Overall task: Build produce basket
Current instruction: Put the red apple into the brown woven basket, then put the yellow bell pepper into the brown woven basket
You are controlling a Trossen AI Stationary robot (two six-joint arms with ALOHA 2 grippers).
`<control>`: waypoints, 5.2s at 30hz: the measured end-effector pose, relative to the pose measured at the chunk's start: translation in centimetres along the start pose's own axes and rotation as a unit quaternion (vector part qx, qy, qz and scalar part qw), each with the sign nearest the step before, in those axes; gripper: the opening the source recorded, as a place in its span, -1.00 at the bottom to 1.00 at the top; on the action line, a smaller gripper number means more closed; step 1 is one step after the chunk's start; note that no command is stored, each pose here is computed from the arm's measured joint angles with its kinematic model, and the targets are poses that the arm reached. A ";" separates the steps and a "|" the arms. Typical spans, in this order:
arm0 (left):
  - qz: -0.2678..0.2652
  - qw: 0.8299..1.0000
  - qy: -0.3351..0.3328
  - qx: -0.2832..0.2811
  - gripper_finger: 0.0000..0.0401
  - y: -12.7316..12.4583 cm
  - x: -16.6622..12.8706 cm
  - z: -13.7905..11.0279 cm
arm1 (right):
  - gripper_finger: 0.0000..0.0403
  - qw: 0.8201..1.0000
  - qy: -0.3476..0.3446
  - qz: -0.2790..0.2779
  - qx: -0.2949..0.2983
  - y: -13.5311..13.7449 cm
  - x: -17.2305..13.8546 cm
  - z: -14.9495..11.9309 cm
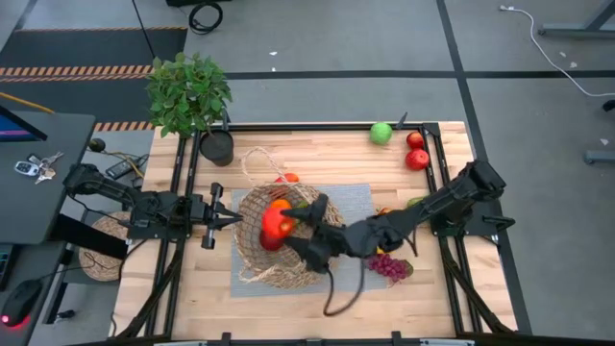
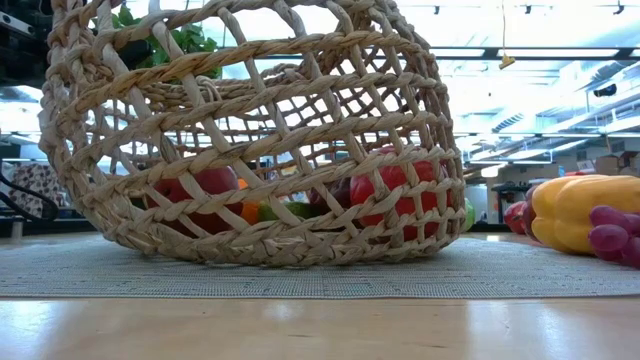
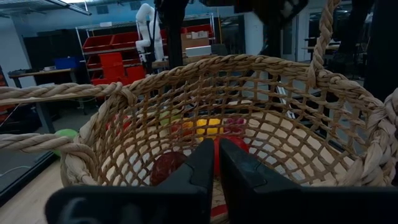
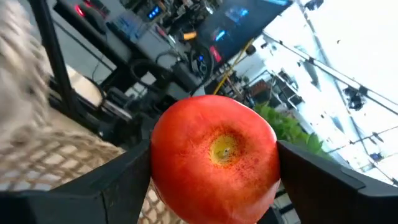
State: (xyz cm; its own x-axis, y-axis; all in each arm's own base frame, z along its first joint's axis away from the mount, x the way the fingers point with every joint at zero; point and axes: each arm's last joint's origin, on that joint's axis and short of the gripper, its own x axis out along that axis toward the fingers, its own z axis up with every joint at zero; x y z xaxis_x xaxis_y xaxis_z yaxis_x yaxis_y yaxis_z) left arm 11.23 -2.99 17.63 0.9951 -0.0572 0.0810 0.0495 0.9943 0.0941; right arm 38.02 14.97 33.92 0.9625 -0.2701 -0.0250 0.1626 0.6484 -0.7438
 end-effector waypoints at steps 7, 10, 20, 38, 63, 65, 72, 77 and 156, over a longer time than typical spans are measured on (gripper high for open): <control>0.000 1.000 0.000 0.000 -0.84 0.0 0.0 0.0 | 0.64 0.999 0.022 0.002 0.038 -1.2 4.7 -2.5; 0.000 1.000 0.000 0.000 -0.82 0.0 0.0 0.0 | 0.64 0.999 0.039 0.029 0.021 -0.7 6.7 -2.5; 0.000 1.000 0.000 0.000 -0.86 0.0 0.0 0.0 | 0.64 0.973 0.154 0.168 -0.045 3.2 9.2 -4.7; 0.000 1.000 0.000 0.000 -0.86 0.0 0.0 0.0 | 0.94 0.927 0.271 0.248 0.073 2.1 9.2 -8.7; 0.000 1.000 0.000 0.000 -0.82 0.0 0.0 0.0 | 0.85 0.944 0.273 0.018 0.182 -11.7 -1.8 -11.1; 0.000 1.000 0.000 0.000 -0.84 0.0 0.0 0.0 | 0.85 0.938 0.280 -0.003 0.205 -11.4 -2.9 -13.2; 0.000 1.000 0.000 0.000 -0.86 0.0 0.0 0.0 | 0.86 0.901 0.290 -0.019 0.321 -9.3 -6.9 -18.3; 0.000 1.000 0.000 0.000 -0.82 0.0 0.0 0.0 | 0.86 0.860 0.292 0.054 0.415 -7.8 -9.1 -18.2; 0.000 1.000 0.000 0.000 -0.85 0.0 0.0 0.0 | 0.86 0.841 0.394 0.106 0.355 10.6 -19.3 -20.4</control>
State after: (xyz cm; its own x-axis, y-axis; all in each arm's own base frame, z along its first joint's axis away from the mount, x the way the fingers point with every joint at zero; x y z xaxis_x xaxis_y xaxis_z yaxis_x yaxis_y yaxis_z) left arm 11.23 -2.99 17.62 0.9951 -0.0570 0.0804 0.0494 0.9943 0.0943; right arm 16.74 12.51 12.91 0.5883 -0.3007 -0.7506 0.3632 0.9277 -0.0870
